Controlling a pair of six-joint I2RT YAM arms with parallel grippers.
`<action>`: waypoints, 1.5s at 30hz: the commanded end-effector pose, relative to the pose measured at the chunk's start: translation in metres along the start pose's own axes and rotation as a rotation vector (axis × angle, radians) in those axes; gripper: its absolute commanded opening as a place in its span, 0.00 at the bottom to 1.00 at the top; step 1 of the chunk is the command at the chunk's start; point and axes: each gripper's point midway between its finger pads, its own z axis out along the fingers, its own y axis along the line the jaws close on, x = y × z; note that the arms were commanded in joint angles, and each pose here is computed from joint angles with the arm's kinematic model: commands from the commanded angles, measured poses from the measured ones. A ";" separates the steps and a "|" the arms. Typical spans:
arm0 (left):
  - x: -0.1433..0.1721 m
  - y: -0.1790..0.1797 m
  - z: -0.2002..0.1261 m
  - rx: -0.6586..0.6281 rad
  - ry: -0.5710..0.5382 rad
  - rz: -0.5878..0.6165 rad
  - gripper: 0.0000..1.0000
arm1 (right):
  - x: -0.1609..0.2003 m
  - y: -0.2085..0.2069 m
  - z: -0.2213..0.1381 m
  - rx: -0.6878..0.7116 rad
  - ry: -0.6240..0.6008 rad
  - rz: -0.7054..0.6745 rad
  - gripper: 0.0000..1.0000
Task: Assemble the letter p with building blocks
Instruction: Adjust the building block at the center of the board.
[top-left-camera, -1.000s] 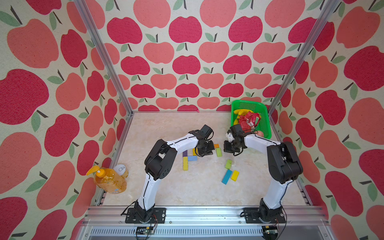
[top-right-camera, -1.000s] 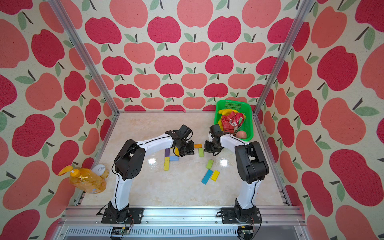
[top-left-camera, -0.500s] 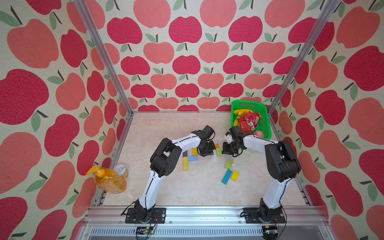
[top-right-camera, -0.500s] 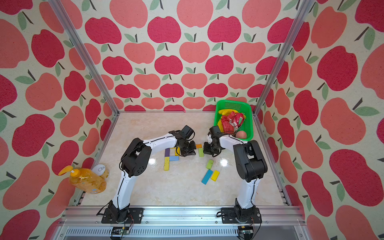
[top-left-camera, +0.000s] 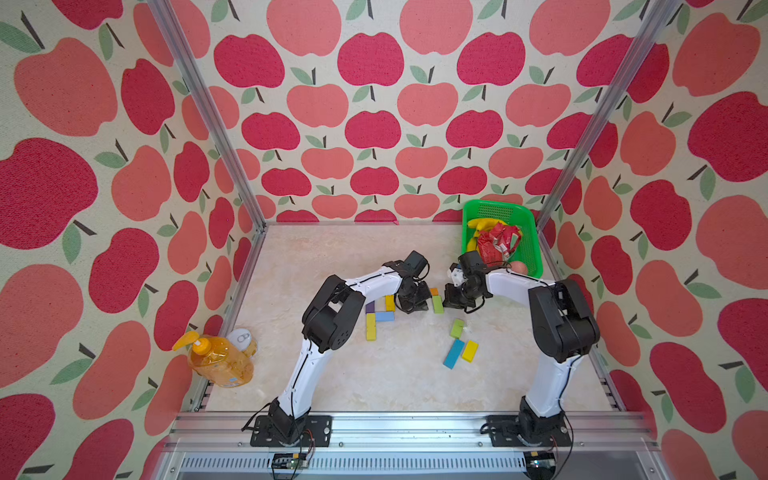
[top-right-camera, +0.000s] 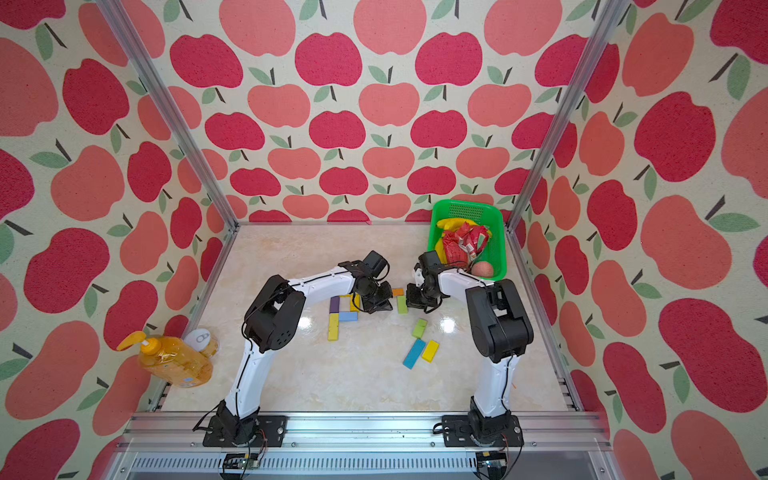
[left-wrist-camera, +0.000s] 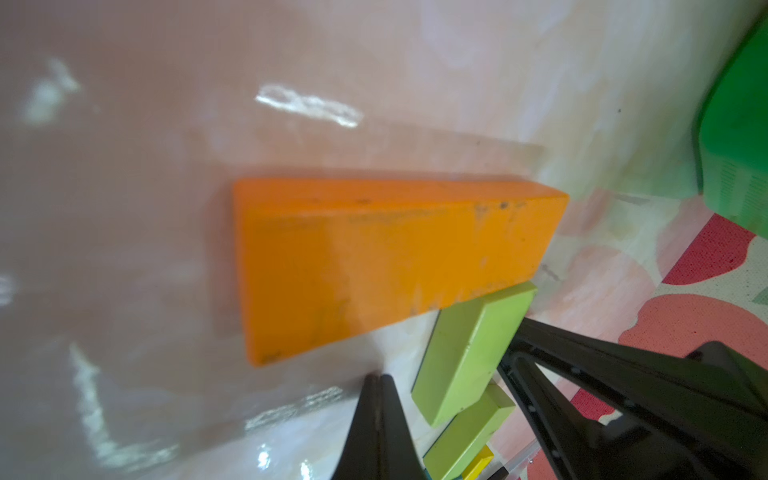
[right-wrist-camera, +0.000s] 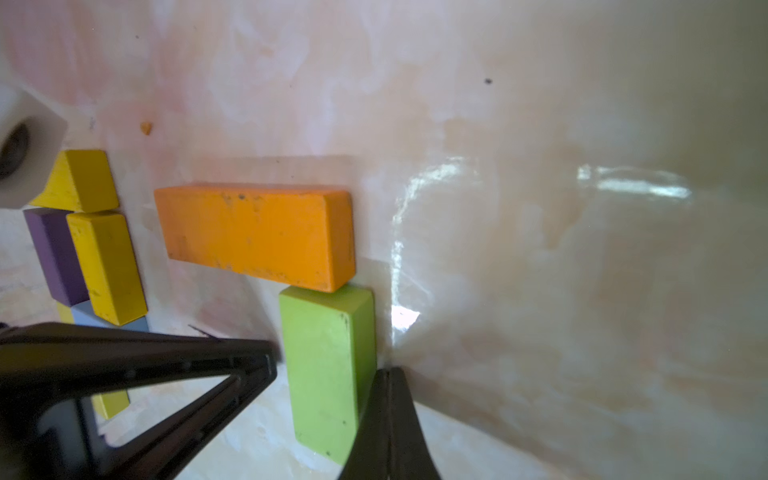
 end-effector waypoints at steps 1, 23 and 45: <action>-0.006 0.000 0.008 0.009 0.012 -0.013 0.00 | 0.014 -0.010 0.012 0.018 0.068 0.017 0.00; -0.006 0.000 0.014 0.028 0.031 -0.020 0.00 | 0.019 -0.012 0.016 0.017 0.086 0.027 0.00; -0.006 0.001 0.014 0.037 0.039 -0.029 0.00 | 0.020 -0.018 0.019 0.042 0.100 0.026 0.00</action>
